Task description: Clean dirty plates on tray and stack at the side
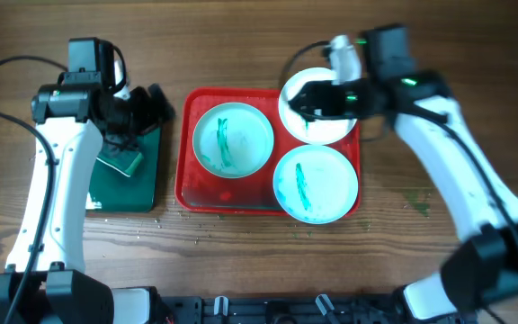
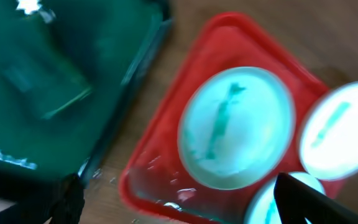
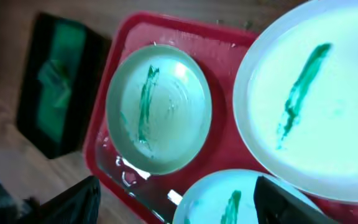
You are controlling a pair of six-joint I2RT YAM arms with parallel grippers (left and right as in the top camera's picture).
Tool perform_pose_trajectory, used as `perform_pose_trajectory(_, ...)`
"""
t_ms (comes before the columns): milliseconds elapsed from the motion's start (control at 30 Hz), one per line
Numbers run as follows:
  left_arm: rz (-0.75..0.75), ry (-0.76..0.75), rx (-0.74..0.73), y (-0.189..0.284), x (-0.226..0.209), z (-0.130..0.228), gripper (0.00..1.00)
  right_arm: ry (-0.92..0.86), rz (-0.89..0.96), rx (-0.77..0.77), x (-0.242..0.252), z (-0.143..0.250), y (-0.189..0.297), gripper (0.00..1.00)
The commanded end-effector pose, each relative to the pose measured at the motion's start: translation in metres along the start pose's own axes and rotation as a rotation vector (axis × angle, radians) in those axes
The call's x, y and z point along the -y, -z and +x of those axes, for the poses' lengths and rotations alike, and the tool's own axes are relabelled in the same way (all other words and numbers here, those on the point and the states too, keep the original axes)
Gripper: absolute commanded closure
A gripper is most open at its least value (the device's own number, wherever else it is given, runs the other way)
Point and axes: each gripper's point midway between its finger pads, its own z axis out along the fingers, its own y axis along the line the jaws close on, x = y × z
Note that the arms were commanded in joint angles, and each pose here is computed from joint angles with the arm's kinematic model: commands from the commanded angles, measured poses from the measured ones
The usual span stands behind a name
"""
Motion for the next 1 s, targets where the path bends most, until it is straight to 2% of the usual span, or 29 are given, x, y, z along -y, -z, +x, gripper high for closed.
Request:
perform_pose_trajectory(0,-0.119,0.095,0.078,0.008,-0.023,-0.013,0.06,0.020,0.177,-0.082,0.005,0.000,-0.047,0.28)
perform_pose_trajectory(167,-0.107,0.093,0.097,0.008,-0.020,-0.018,0.06,-0.025,0.289,-0.197,0.016,0.029,-0.102,0.44)
perform_pose_trajectory(267,-0.110,0.082,0.093,0.008,-0.021,-0.017,0.09,-0.040,0.319,-0.226,0.022,0.039,-0.126,0.46)
perform_pose_trajectory(367,-0.125,0.083,0.101,0.008,-0.023,-0.018,0.11,-0.086,0.346,-0.242,0.032,0.046,-0.143,0.53)
perform_pose_trajectory(400,-0.135,0.084,0.103,0.009,-0.025,-0.018,0.13,-0.093,0.350,-0.252,0.036,0.049,-0.149,0.59)
perform_pose_trajectory(500,-0.140,0.084,0.096,0.008,-0.026,-0.017,0.16,-0.112,0.352,-0.247,0.036,0.050,-0.154,0.66)
perform_pose_trajectory(600,-0.182,0.132,0.108,0.008,-0.035,-0.016,0.25,-0.135,0.340,-0.236,0.033,0.049,-0.158,0.76)
perform_pose_trajectory(667,-0.242,0.215,0.118,0.008,-0.048,-0.013,0.25,-0.148,0.341,-0.237,0.030,0.051,-0.161,0.81)
perform_pose_trajectory(800,-0.281,0.281,0.096,-0.001,-0.066,-0.007,0.25,-0.143,0.336,-0.239,0.024,0.054,-0.165,0.94)
perform_pose_trajectory(967,-0.319,0.338,0.069,-0.013,-0.092,-0.001,0.28,-0.142,0.335,-0.241,0.024,0.055,-0.168,0.96)
